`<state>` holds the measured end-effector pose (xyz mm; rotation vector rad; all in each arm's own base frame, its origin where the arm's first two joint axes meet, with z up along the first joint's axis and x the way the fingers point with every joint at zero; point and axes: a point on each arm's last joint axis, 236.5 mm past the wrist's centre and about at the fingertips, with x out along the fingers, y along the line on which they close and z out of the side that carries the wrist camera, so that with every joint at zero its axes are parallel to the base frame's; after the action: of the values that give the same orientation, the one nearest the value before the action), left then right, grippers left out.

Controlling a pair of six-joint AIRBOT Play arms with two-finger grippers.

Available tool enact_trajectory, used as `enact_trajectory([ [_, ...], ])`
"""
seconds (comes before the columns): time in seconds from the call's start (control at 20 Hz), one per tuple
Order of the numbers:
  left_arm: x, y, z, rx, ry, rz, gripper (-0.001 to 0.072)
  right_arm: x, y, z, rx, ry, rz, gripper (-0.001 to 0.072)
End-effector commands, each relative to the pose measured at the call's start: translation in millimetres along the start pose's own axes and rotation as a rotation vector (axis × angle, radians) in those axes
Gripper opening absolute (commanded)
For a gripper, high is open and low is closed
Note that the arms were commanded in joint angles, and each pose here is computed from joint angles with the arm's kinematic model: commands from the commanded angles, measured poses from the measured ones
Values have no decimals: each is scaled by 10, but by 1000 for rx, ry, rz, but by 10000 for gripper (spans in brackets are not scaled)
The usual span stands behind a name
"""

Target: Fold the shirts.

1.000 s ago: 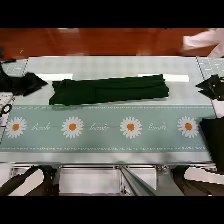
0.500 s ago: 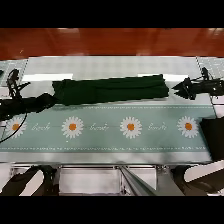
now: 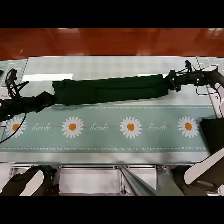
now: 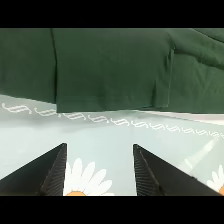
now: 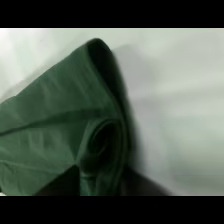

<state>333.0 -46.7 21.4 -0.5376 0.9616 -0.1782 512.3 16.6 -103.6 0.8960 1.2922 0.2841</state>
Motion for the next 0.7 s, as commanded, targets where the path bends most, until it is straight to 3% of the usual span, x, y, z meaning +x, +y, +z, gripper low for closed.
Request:
enact_trajectory([
  [0.0, 0, 0, 5, -3, -3, 0, 505, 98, 117, 37, -15, -12, 11, 58],
  [0.05, 0, 0, 5, -3, -3, 0, 505, 94, 149, 36, -21, -12, 23, 22],
  [0.35, -1, -24, 3, -9, -1, -9, 505, -280, 439, 74, -105, -64, 8, 21],
  [0.65, 19, -322, -12, -28, 1, -109, 505, -1304, 849, -152, -275, -189, -156, 20],
])
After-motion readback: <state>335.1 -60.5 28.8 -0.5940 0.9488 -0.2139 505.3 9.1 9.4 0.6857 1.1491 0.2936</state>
